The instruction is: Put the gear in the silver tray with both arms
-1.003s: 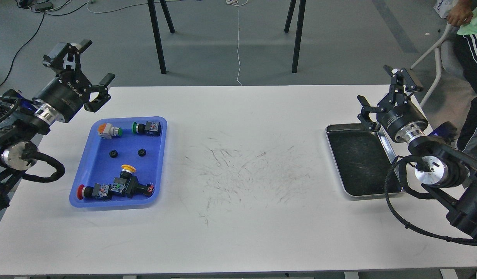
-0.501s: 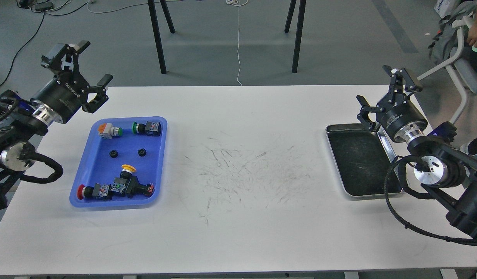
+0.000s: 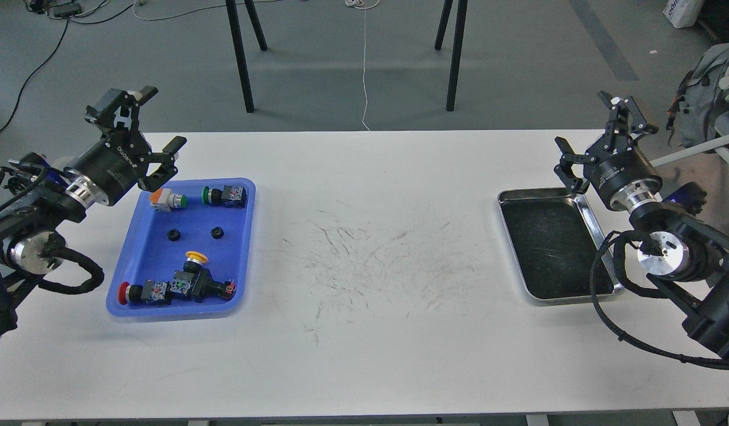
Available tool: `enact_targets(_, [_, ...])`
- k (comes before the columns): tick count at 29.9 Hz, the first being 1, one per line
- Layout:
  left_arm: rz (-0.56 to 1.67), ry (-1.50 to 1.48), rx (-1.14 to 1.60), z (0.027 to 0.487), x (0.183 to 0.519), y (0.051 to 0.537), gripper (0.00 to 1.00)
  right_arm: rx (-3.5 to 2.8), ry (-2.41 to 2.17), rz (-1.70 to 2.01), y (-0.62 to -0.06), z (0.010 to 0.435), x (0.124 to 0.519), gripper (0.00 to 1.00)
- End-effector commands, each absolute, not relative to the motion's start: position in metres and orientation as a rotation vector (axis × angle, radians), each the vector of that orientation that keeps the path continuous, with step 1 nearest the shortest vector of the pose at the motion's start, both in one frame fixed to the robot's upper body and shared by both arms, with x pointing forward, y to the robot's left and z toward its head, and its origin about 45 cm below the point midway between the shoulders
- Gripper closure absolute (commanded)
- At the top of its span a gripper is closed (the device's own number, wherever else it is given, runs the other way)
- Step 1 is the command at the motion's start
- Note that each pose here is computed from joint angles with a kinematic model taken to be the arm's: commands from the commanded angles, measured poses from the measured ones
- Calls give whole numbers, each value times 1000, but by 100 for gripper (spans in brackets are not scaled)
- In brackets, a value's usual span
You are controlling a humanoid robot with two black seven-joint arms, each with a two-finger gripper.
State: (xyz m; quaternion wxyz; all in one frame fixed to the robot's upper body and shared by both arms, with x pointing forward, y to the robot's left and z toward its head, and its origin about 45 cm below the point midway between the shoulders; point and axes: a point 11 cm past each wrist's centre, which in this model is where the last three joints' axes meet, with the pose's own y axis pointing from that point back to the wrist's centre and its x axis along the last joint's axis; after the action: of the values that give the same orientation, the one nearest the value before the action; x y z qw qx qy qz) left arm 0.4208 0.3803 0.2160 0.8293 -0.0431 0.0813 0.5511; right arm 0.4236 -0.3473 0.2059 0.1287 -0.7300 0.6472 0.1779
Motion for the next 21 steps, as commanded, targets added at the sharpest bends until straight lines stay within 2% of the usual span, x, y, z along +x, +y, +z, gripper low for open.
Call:
enact_targets(1, [1170, 173, -94, 216, 421, 380, 0, -2094, 1899, 517, -351, 207, 425, 0])
enact_targets(21, [1170, 175, -94, 216, 421, 380, 0, -2015, 1914, 580, -354, 198, 424, 0])
